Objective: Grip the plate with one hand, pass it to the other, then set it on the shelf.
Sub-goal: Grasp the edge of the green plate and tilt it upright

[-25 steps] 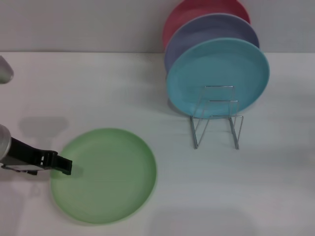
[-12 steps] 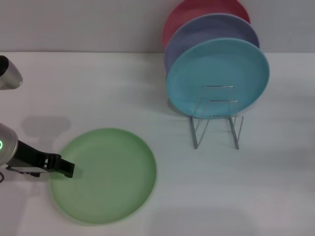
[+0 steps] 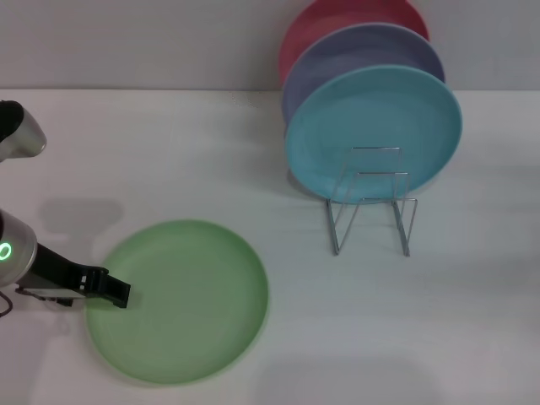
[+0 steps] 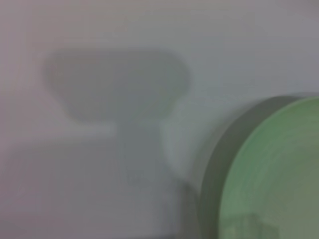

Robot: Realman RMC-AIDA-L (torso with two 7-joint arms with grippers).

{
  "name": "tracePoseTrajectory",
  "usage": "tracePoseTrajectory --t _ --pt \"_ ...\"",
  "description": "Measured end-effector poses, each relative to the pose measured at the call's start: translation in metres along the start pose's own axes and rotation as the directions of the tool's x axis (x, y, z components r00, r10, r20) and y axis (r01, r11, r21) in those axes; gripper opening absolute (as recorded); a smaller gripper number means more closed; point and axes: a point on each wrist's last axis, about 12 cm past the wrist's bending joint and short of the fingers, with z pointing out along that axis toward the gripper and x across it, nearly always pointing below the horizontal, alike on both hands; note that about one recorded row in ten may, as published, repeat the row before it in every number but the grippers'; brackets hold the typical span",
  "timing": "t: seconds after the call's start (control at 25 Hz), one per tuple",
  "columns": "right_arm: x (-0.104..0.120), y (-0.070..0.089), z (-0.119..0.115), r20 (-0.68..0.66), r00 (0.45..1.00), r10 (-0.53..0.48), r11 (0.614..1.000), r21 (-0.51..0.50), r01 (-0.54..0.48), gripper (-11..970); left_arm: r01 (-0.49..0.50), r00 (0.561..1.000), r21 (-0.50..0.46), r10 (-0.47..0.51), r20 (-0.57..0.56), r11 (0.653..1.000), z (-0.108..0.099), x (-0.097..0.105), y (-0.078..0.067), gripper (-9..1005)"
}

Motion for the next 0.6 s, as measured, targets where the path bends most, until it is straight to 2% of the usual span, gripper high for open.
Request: tracePoseTrajectory --t 0.6 --pt "-0.0004 -0.0001 -0.0008 0.005 1.000 0.001 1.000 0.001 -0.001 663 -0.005 1.000 -0.001 0.005 -0.004 1.000 0.0029 -0.0018 0.0011 610"
